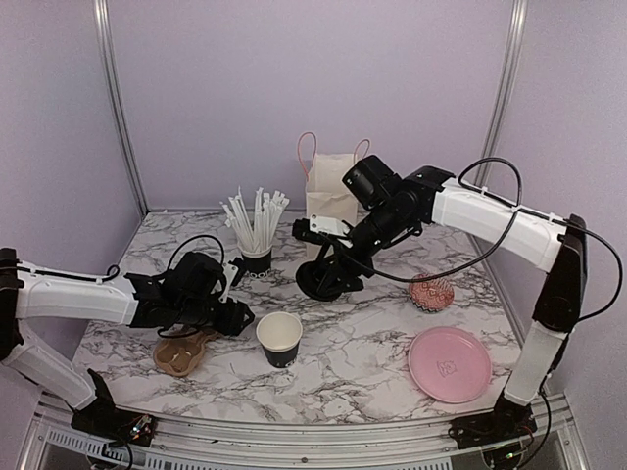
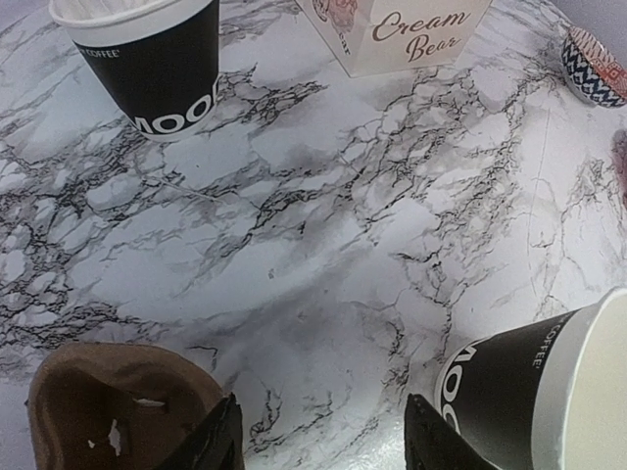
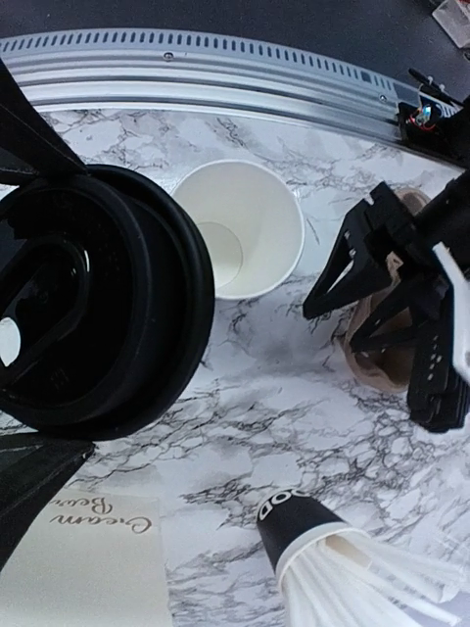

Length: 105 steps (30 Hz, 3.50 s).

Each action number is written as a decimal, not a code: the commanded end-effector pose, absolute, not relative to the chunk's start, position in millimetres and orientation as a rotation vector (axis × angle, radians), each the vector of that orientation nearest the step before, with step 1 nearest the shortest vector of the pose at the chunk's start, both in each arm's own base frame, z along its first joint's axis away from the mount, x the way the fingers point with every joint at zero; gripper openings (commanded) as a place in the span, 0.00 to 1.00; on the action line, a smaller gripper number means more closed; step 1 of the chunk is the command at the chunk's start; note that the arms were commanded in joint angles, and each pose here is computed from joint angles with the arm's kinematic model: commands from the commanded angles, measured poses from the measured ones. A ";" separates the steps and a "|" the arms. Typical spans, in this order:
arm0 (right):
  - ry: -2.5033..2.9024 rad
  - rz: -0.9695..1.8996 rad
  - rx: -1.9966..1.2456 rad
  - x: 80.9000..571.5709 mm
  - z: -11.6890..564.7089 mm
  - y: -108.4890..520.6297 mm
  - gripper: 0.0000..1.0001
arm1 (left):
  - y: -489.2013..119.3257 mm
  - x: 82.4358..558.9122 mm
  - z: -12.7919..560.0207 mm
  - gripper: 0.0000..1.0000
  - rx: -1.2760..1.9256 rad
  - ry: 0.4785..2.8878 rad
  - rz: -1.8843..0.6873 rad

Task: Pack the takeout coffee

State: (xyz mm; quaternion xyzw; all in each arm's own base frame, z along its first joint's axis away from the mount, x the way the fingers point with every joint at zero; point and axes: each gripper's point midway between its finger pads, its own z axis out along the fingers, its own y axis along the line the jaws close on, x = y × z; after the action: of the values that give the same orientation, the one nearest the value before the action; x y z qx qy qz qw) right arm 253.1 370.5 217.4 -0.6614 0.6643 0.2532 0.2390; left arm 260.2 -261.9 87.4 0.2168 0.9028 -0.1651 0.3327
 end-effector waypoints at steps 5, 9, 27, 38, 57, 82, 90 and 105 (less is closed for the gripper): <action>1.737 0.814 -2.042 197.8 197.5 402.0 0.71 | -299.1 252.5 84.9 0.54 0.559 2.323 -0.670; 1.727 0.805 -2.062 195.8 194.8 406.0 0.71 | -310.2 246.6 77.3 0.54 0.568 2.334 -0.704; 1.745 0.736 -2.109 194.4 174.3 415.8 0.71 | -291.3 258.5 89.5 0.61 0.448 2.309 -0.565; 1.744 0.739 -2.136 193.6 163.6 426.3 0.71 | -257.3 264.6 103.9 0.61 0.360 2.273 -0.508; 1.746 0.782 -2.168 183.9 151.5 438.1 0.71 | -248.8 265.4 101.2 0.62 0.353 2.271 -0.495; 1.777 0.703 -2.132 193.6 148.2 443.3 0.87 | -249.3 267.9 109.9 0.62 0.369 2.264 -0.486; 1.769 0.690 -2.095 199.0 160.5 448.0 0.82 | -250.8 268.9 111.2 0.62 0.372 2.263 -0.487; 1.785 0.665 -2.146 191.5 150.5 433.7 0.83 | -250.2 267.9 105.8 0.62 0.376 2.272 -0.483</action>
State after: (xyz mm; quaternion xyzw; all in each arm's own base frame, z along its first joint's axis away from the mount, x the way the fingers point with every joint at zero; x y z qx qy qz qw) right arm 199.0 436.7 143.4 -0.7351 0.6236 0.2294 0.1347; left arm 264.5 -251.0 97.1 0.1483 0.8940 -0.1910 0.3773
